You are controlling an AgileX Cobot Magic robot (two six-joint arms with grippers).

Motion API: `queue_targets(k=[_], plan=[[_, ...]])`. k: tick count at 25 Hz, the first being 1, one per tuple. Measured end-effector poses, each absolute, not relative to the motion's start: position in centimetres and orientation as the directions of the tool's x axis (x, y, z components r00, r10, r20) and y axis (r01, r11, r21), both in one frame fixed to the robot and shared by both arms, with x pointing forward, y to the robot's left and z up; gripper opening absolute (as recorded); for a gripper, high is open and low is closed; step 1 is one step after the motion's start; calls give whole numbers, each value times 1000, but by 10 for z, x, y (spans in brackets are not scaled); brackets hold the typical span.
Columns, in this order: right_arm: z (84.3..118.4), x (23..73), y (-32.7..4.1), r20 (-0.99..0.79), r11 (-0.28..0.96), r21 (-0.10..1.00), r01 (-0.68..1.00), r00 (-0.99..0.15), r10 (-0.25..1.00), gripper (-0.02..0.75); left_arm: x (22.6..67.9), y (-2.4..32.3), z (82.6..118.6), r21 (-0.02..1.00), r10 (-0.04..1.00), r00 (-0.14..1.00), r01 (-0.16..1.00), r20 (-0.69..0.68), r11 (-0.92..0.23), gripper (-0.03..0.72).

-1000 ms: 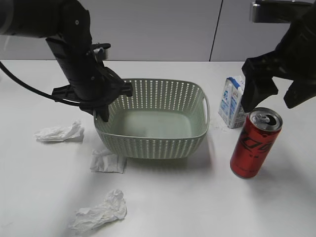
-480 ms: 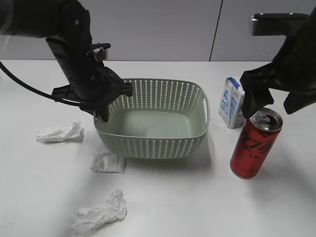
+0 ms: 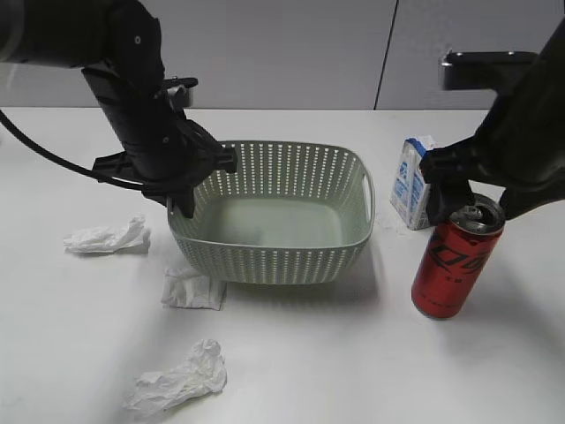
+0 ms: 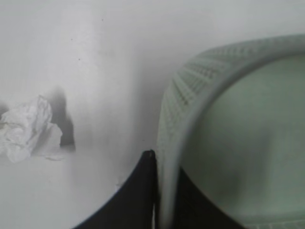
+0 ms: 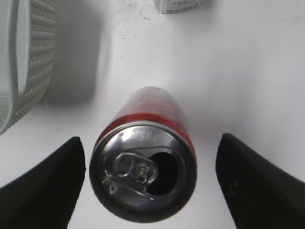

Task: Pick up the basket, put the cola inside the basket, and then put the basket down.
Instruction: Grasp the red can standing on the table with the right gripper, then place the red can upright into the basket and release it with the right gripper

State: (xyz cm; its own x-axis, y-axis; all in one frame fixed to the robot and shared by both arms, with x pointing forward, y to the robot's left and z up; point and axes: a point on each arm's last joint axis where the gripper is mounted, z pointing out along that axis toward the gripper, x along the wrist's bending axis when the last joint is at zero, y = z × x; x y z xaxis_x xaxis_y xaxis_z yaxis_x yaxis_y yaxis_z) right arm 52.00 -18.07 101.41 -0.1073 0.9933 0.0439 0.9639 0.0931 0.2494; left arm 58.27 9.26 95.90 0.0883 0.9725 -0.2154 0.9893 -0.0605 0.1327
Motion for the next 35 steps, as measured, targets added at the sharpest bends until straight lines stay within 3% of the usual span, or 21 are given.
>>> queue_targets(k=[7, 12, 19, 25, 31, 35], plan=[[987, 527, -176, 35, 86, 156, 984, -92, 995, 620, 583, 93, 959, 131, 973, 88, 990, -215, -61, 3], [986, 524, -177, 27, 85, 120, 989, -89, 996, 504, 583, 93, 959, 131, 973, 88, 990, -215, -61, 3], [992, 520, -179, 19, 110, 106, 988, -113, 993, 503, 583, 93, 959, 136, 972, 88, 989, -216, -60, 3], [1043, 526, -176, 19, 215, 177, 960, -222, 975, 503, 583, 92, 959, 136, 972, 88, 989, -217, -60, 3], [1128, 543, -168, 57, 228, 404, 886, -273, 960, 503, 583, 92, 959, 138, 972, 89, 989, -217, -59, 3], [1158, 548, -154, 129, 226, 490, 842, -326, 937, 503, 584, 92, 959, 144, 972, 89, 988, -219, -58, 3]])
